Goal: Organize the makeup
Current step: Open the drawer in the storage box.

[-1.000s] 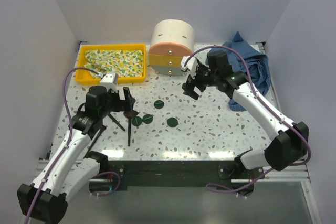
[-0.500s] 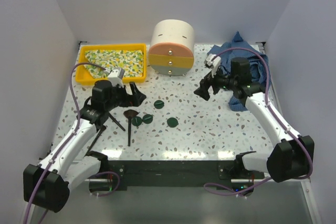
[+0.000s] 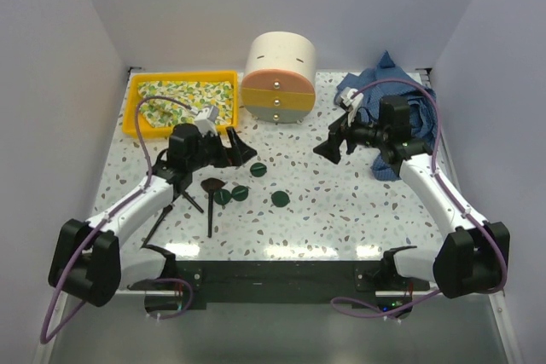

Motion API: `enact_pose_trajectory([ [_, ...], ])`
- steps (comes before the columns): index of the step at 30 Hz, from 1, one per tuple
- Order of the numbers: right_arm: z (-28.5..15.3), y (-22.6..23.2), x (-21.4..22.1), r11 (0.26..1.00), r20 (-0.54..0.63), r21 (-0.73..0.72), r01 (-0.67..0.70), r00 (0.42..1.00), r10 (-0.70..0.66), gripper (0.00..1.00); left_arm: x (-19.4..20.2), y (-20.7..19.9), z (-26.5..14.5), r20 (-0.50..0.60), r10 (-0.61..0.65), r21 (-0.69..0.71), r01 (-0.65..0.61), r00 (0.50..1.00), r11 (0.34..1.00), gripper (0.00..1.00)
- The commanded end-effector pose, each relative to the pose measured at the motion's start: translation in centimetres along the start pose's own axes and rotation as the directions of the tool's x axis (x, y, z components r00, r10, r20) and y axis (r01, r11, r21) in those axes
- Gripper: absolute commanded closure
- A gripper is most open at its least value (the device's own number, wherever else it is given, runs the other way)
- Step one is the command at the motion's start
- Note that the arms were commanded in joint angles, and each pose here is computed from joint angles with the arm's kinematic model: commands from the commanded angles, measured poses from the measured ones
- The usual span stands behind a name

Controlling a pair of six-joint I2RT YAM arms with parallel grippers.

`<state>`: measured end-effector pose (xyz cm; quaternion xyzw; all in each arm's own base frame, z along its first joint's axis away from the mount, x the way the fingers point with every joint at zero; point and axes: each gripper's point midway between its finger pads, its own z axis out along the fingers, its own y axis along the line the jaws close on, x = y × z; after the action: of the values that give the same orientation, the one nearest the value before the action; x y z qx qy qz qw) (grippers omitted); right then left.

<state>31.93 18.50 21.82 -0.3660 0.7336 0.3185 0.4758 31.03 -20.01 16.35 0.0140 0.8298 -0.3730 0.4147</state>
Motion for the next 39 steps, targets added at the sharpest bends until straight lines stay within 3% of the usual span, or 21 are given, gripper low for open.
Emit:
enact_pose_trajectory([
  [1,0.0,0.4,-1.4,0.999,0.052,-0.027,0.033,0.998,-0.032,0.01,-2.0,-2.8,2.0,0.054,-0.004,0.095,-0.001,0.999,0.995,0.0],
  [12,-0.5,0.1,-1.7,0.998,0.057,-0.001,0.055,0.997,-0.055,0.01,-2.1,-5.0,6.2,0.037,-0.022,0.14,0.016,0.999,0.99,0.0],
  [24,-1.3,-0.9,-2.1,0.999,0.077,0.043,0.033,0.996,-0.036,0.01,-5.0,-5.5,9.9,0.14,-0.148,0.135,0.129,0.979,0.982,0.04],
  [29,-1.3,-0.9,-2.2,0.999,0.085,0.038,0.027,0.996,-0.03,0.01,-7.3,-5.2,11.1,0.228,-0.212,0.124,0.188,0.95,0.974,0.18],
  [31,-1.4,-0.9,-2.3,0.999,0.087,0.04,0.025,0.996,-0.029,0.01,-8.4,-4.7,11.9,0.267,-0.24,0.11,0.218,0.933,0.97,0.3],
  [32,-1.5,-0.9,-2.3,0.999,0.092,0.04,0.026,0.995,-0.03,0.02,-9.0,-4.0,12.9,0.287,-0.27,0.086,0.256,0.919,0.963,0.4],
  [34,-1.4,-0.9,-2.3,0.999,0.095,0.038,0.024,0.995,-0.027,0.01,-8.7,-3.1,14.1,0.278,-0.29,0.061,0.285,0.916,0.957,0.48],
  [39,-1.5,-0.9,-2.5,0.999,0.103,0.038,0.018,0.994,-0.022,0.02,-10.2,-2.6,16.2,0.289,-0.295,0.038,0.297,0.911,0.954,0.54],
])
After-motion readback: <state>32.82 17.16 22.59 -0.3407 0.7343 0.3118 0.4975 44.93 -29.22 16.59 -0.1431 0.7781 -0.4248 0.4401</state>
